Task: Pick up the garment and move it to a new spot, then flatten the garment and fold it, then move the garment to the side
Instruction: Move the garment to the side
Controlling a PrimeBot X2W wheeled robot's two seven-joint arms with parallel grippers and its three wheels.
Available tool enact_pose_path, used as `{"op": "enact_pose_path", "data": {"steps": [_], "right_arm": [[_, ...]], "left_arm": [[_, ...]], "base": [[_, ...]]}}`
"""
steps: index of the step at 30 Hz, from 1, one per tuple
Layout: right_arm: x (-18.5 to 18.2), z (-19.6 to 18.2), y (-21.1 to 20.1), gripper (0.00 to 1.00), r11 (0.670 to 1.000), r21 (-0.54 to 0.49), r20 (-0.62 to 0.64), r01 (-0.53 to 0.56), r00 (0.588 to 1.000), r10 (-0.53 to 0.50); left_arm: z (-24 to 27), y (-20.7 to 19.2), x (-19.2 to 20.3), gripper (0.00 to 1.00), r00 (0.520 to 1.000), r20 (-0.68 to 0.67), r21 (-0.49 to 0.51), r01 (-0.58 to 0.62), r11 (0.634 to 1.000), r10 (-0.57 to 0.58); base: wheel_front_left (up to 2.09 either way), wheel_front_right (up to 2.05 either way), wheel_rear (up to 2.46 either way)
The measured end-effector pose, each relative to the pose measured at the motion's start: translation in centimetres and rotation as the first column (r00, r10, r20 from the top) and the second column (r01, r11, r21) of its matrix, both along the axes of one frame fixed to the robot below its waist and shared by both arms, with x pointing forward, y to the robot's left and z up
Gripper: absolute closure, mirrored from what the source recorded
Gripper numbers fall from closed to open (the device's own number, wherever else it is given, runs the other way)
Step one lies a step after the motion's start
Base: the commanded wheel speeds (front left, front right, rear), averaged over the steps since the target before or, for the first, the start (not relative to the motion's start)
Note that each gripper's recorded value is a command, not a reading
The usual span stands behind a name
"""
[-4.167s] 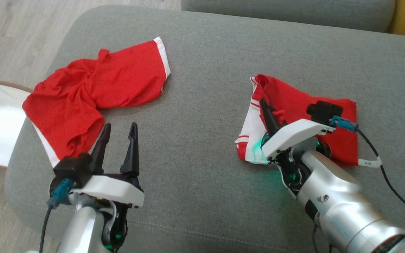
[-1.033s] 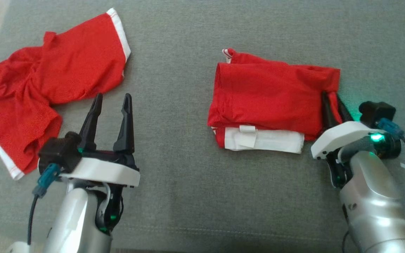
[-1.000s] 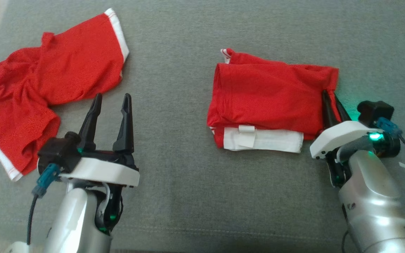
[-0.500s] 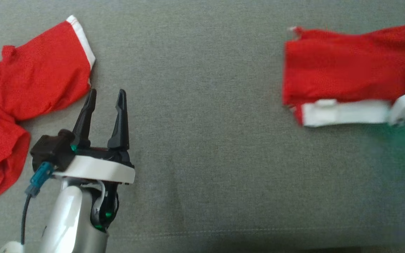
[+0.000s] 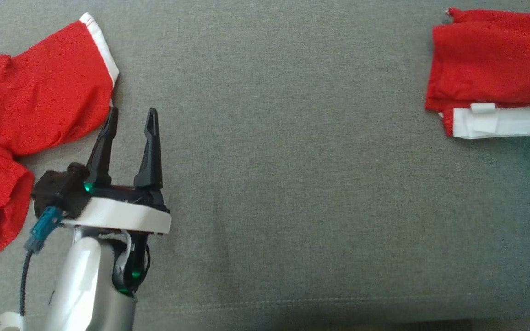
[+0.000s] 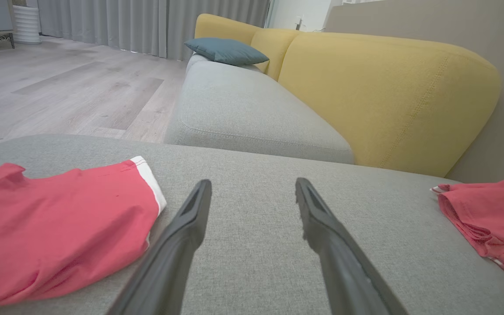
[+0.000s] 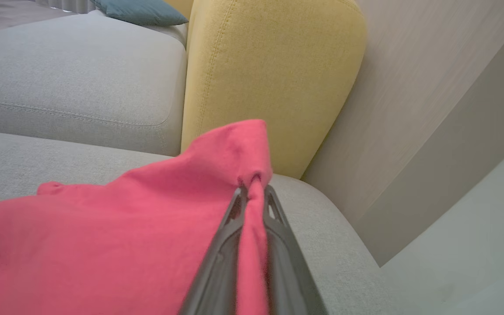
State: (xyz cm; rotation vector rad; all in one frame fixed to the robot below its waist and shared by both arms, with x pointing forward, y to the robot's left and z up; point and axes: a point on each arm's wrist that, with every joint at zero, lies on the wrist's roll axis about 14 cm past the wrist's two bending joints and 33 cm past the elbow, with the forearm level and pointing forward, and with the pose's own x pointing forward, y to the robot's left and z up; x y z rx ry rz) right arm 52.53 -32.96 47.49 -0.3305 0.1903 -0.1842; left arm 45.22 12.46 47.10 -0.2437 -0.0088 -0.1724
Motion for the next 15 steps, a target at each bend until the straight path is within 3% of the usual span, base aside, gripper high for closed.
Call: {"op": "enact_pose_path", "data": {"steps": [13, 15], "right_arm": [[0.0, 1.5, 0.4, 1.00, 1.000, -0.008, 0.033, -0.028, 0.999, 0.028], [-0.1, 1.7, 0.4, 0.52, 1.000, 0.000, 0.039, -0.028, 0.999, 0.028]], "left_arm": [[0.4, -0.5, 0.0, 0.00, 1.000, 0.015, 0.011, 0.021, 1.000, -0.021], [0.5, -0.6, 0.0, 0.00, 1.000, 0.017, 0.010, 0.024, 1.000, -0.024]], "base": [[0.00, 0.00, 0.00], [0.00, 0.00, 0.00]]}}
